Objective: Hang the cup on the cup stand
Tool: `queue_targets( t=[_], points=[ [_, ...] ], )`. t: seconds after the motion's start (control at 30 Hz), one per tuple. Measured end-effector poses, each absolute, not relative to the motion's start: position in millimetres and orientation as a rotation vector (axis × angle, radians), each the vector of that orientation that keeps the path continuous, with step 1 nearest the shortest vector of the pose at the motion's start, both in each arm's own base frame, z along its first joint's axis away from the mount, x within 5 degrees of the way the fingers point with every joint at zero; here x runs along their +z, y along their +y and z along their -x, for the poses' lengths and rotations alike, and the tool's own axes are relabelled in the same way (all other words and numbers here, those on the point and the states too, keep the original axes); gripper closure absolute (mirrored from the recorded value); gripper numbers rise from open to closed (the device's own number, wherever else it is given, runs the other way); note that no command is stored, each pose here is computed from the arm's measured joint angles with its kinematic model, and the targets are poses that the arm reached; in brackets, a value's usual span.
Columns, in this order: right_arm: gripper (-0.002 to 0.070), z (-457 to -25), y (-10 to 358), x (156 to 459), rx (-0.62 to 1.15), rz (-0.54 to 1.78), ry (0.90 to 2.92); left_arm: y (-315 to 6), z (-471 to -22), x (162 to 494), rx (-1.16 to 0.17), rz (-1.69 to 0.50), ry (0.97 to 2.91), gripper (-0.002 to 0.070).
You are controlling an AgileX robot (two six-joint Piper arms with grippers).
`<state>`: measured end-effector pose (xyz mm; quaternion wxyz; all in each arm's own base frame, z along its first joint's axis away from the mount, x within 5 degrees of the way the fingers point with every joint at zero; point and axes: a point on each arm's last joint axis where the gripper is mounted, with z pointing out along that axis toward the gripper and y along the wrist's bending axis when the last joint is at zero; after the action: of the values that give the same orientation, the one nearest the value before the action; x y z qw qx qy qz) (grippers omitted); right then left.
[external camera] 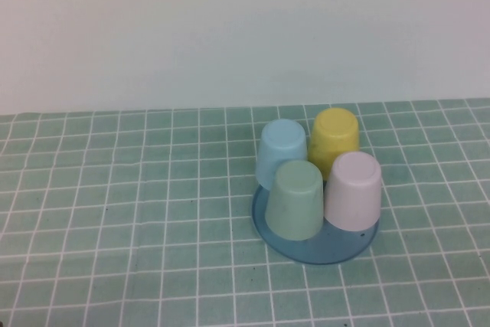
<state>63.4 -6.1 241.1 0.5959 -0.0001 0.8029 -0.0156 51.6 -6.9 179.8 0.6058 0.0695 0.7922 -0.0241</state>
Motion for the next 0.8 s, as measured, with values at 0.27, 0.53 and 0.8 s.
queue_targets(
  t=[0.27,0.53,0.8],
  points=[
    [0.0678,-69,14,196,0.202,0.091,1.8,-7,-52,180,-0.056,-0.161,1.832,0.0676],
    [0.0678,-59,13,179,0.176,0.102,1.821,-7,-52,180,-0.056,-0.16,1.829,0.0676],
    [0.0678,-51,10,167,0.052,0.183,1.913,-7,-52,181,-0.056,-0.16,1.822,0.0676]
  ],
)
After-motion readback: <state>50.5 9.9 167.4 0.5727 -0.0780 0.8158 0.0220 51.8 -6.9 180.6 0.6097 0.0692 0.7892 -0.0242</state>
